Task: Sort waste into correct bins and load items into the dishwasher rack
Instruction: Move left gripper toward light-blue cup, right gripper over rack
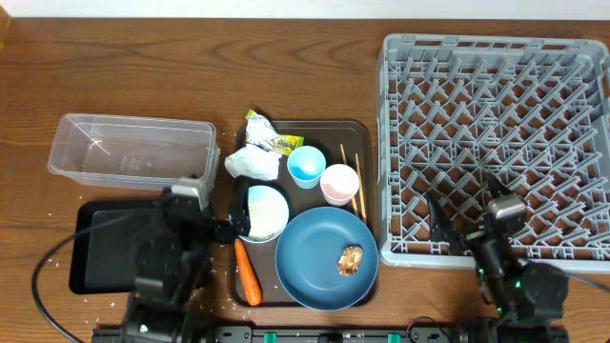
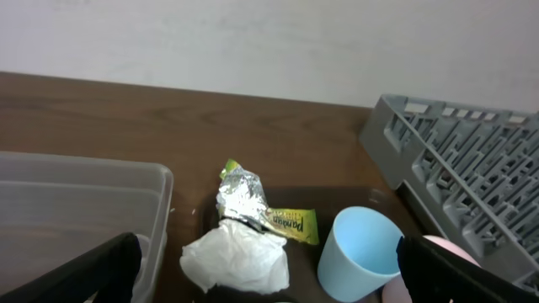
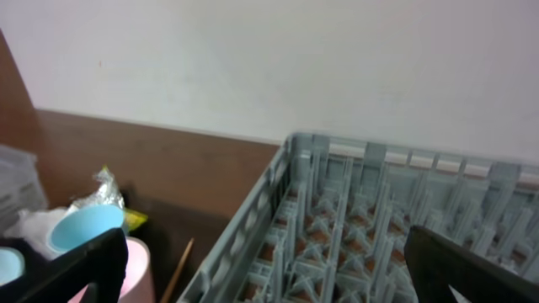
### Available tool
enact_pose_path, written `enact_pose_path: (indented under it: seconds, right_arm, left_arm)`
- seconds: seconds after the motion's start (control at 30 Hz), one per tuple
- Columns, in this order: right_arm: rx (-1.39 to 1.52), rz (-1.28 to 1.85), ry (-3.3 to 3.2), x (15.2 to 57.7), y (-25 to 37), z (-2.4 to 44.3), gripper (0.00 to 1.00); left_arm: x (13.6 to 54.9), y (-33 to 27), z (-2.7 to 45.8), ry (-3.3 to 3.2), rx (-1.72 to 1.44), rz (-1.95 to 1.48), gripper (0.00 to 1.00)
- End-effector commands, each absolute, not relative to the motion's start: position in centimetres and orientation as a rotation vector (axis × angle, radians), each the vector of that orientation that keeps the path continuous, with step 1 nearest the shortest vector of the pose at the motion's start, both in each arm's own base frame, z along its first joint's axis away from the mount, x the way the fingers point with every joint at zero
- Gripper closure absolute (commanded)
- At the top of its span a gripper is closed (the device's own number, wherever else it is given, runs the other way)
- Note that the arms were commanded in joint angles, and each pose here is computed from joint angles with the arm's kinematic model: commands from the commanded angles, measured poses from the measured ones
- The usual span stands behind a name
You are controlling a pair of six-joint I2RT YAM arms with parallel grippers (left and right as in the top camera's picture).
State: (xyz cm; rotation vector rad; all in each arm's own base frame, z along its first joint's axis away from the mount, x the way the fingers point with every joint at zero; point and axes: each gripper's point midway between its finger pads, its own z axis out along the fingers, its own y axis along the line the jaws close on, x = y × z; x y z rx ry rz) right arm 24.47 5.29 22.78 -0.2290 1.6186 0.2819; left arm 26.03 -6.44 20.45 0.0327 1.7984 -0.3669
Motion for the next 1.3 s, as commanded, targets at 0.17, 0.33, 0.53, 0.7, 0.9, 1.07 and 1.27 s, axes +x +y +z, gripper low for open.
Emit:
enact_pose_path:
  seconds: [0.17,0.33,0.53,0.7,0.9,1.07,1.27]
  right_arm:
    - [-0.179,0.425,1.913,26.1,6.2,24.6,0.01]
    - [-0.144,0.457,2.080,27.1,6.2,25.3,0.01]
    - [-0.171,0.545,2.130,28.2,7.2,27.8,0.01]
    - [-0.231,0.635,2.087,28.1,8.6,29.0,0.01]
    - [-0.303,0.758,2.057,27.2,10.2,29.7,0.01]
    - [-0.274,0.708,2.066,27.6,9.6,29.5,0.01]
    - [-0.018,0.567,2.199,28.1,6.6,27.0,0.01]
  left_arm:
    - [27.0,-6.8,24.7,1.902,0.033,-0.368,0.02]
    - [26.2,-6.6,26.3,1.959,0.031,-0.362,0.02]
    - [25.1,-6.4,27.1,2.009,0.028,-0.357,0.02]
    - [24.4,-6.5,26.6,2.049,0.033,-0.364,0.02]
    - [23.3,-10.4,27.9,2.005,0.194,-0.607,0.02]
    - [23.2,-11.0,28.8,1.967,0.218,-0.649,0.02]
    - [24.6,-10.2,27.4,2.029,0.165,-0.586,0.02]
